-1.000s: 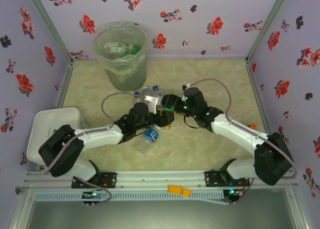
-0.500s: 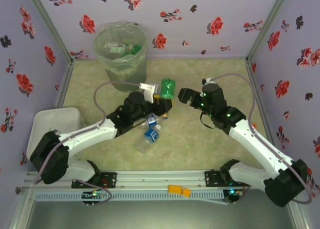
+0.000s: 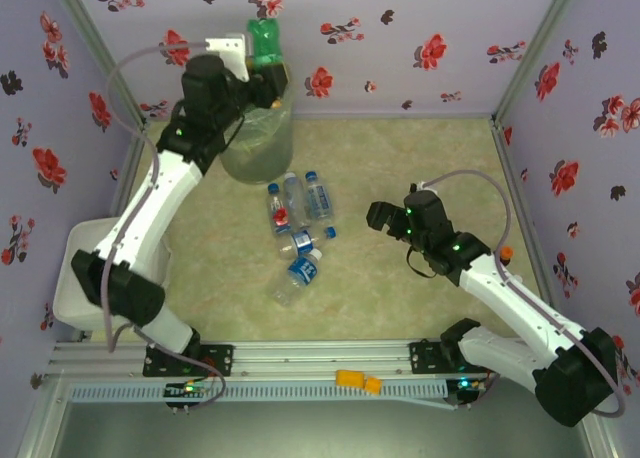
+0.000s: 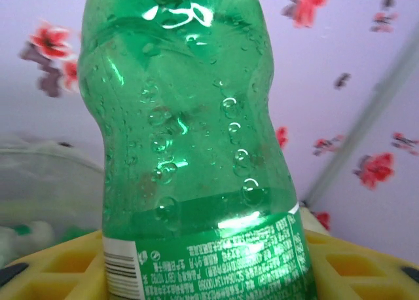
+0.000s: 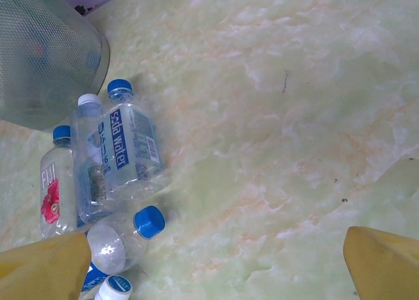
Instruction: Put the plastic bottles in the bin
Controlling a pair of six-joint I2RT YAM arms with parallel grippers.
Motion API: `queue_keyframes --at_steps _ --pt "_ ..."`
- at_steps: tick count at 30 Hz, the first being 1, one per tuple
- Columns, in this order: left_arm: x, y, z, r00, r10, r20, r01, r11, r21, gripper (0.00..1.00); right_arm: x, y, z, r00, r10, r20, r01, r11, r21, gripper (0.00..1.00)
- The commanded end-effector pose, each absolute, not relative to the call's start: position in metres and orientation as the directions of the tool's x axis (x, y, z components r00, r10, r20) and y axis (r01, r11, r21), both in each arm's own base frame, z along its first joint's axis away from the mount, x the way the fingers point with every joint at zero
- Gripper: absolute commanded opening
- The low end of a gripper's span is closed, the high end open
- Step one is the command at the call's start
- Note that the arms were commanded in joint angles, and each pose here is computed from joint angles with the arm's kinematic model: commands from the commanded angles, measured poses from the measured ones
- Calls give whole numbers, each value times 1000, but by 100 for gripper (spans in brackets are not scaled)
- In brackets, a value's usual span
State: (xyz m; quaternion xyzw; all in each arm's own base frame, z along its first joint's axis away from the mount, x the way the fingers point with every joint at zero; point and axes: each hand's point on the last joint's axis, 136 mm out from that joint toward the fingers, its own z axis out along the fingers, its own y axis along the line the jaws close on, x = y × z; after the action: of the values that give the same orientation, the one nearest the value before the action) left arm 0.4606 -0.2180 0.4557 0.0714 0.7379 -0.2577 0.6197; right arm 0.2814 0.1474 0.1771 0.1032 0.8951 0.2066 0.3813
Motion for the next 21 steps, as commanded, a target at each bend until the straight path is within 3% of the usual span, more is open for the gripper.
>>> queue_keyframes --at_steps 1,7,13,14,18,19,21 --pt "484 -201 418 -369 -116 -922 358 898 -257 32 282 137 174 -671 358 -650 67 902 428 100" --pt "522 -178 388 -488 -106 -867 272 925 -266 33 276 132 163 -688 346 -638 83 911 405 100" --pt "547 -178 348 -590 -84 -803 235 934 -270 40 270 129 158 -686 361 -632 92 904 417 100" --pt "548 -180 345 -598 -86 -797 235 932 -277 45 269 128 159 -684 362 -633 93 904 417 100" --pt "550 -184 344 -608 -113 -786 232 921 -312 94 266 123 161 -681 353 -641 95 911 401 100" --pt "549 -185 348 -603 -117 -789 235 919 -316 100 265 122 162 -680 352 -643 94 912 399 100" --pt "543 -183 360 -587 -123 -800 240 918 -317 100 265 122 163 -677 352 -647 91 912 401 100"
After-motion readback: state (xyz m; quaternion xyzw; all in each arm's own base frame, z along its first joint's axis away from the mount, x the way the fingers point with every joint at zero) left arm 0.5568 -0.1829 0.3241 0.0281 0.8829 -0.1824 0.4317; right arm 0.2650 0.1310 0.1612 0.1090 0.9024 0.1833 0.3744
